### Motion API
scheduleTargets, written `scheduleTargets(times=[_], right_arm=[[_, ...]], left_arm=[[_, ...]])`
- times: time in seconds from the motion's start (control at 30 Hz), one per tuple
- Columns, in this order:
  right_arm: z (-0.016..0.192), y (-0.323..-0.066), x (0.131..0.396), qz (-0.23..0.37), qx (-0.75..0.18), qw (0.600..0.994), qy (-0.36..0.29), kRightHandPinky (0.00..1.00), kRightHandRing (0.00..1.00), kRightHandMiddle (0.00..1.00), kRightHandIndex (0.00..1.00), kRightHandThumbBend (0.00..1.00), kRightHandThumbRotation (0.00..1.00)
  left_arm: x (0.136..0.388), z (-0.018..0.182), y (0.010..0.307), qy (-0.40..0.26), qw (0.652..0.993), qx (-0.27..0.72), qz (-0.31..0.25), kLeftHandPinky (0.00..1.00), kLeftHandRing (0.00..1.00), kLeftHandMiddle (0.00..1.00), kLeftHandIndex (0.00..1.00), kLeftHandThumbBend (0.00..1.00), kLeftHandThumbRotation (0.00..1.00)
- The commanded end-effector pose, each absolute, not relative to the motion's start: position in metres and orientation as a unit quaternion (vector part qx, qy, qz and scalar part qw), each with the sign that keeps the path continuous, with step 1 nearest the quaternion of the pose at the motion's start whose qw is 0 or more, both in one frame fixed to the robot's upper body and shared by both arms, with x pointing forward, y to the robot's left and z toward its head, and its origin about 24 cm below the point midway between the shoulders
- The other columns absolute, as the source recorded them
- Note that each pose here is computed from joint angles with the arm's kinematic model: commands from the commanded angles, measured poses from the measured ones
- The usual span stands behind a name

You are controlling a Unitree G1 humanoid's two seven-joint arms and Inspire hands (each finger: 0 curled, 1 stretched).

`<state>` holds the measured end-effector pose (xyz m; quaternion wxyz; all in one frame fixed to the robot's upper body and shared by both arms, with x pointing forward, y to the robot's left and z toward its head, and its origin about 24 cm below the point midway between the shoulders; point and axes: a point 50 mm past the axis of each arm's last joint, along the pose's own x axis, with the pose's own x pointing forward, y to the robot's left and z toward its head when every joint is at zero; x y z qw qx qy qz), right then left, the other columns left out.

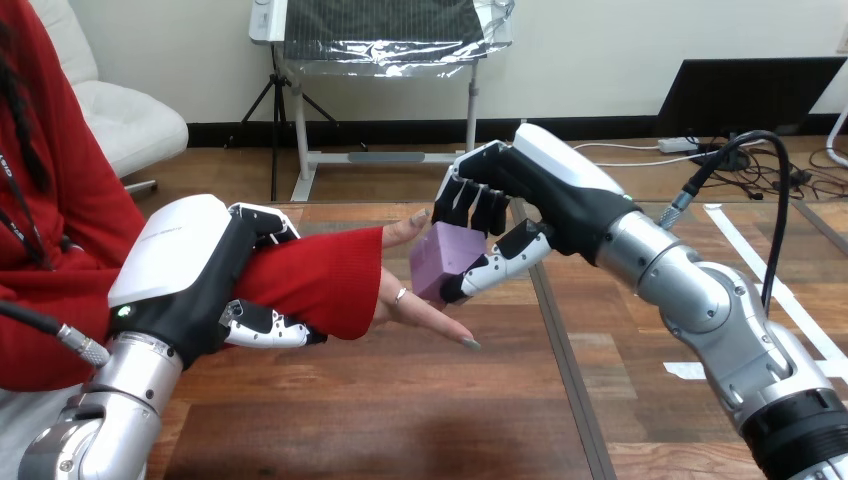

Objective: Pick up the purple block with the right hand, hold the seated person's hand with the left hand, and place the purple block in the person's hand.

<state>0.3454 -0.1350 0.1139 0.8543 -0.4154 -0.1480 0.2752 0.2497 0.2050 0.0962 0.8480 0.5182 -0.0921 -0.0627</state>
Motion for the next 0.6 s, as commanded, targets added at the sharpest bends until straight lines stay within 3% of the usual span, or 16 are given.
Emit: scheduleTargets(times=[0.0,0.57], right_arm=[[0.1346,-0.122,0.345,0.275,-0.397,0.852,-0.201,0.34,0.37,0.42,0.45,0.76,0.0],[0.1292,-0.1129,0.3401,0.299,-0.391,0.848,-0.197,0.34,0.36,0.41,0.44,0.75,0.0]], left_arm=[[0.2591,0.1186,0.1929,-0.155,0.843,0.513,-0.053,0.36,0.4,0.44,0.45,0.85,0.0],[0.2585,0.1192,0.1942,-0.156,0.843,0.512,-0.048,0.36,0.4,0.44,0.44,0.85,0.0]])
